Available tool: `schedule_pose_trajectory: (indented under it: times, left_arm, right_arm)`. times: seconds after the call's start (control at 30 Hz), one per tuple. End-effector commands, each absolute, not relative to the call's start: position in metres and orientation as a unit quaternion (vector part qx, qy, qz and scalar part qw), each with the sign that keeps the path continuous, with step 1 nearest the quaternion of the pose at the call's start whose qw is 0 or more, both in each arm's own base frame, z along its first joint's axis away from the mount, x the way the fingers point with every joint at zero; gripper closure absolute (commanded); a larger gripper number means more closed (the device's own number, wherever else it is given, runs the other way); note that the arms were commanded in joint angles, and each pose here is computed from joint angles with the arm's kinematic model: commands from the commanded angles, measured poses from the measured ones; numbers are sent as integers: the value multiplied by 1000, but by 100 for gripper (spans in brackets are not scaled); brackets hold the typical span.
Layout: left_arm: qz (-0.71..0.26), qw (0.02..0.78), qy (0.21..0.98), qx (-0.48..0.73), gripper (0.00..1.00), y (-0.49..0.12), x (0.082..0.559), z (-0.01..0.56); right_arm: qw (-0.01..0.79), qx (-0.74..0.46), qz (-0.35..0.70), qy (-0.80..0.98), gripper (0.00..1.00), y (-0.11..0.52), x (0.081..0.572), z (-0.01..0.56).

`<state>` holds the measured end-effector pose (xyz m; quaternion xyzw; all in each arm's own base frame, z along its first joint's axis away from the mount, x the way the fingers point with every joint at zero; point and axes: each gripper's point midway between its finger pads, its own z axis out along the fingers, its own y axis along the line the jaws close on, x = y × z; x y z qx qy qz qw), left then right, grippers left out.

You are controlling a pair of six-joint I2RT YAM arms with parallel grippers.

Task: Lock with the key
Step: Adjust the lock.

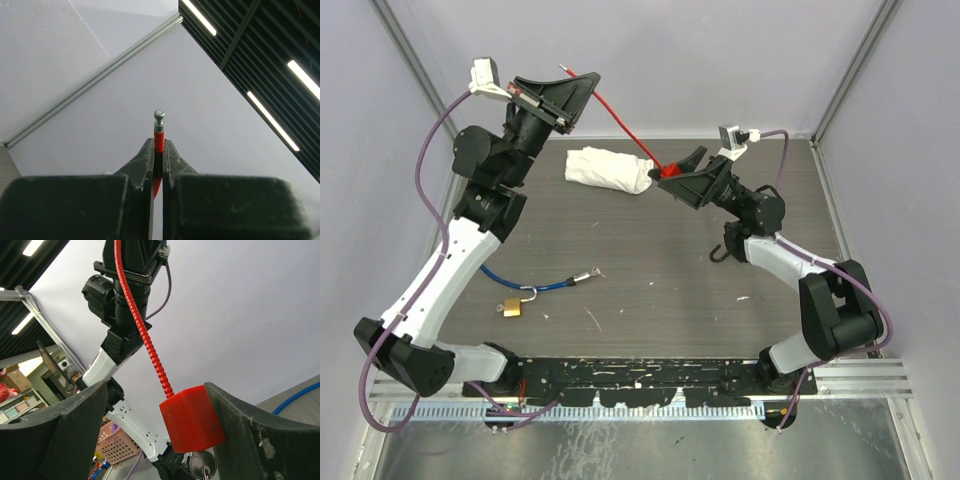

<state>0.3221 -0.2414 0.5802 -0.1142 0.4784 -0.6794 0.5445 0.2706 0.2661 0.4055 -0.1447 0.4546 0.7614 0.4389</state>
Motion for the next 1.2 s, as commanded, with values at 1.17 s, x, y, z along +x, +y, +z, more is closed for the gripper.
schedule_pose_trajectory:
  times: [1.17]
  left_arm:
    - [-655, 600, 428, -168, 100, -200, 307, 583]
  right_arm:
    - [509, -199, 755, 362, 32, 238, 221, 446]
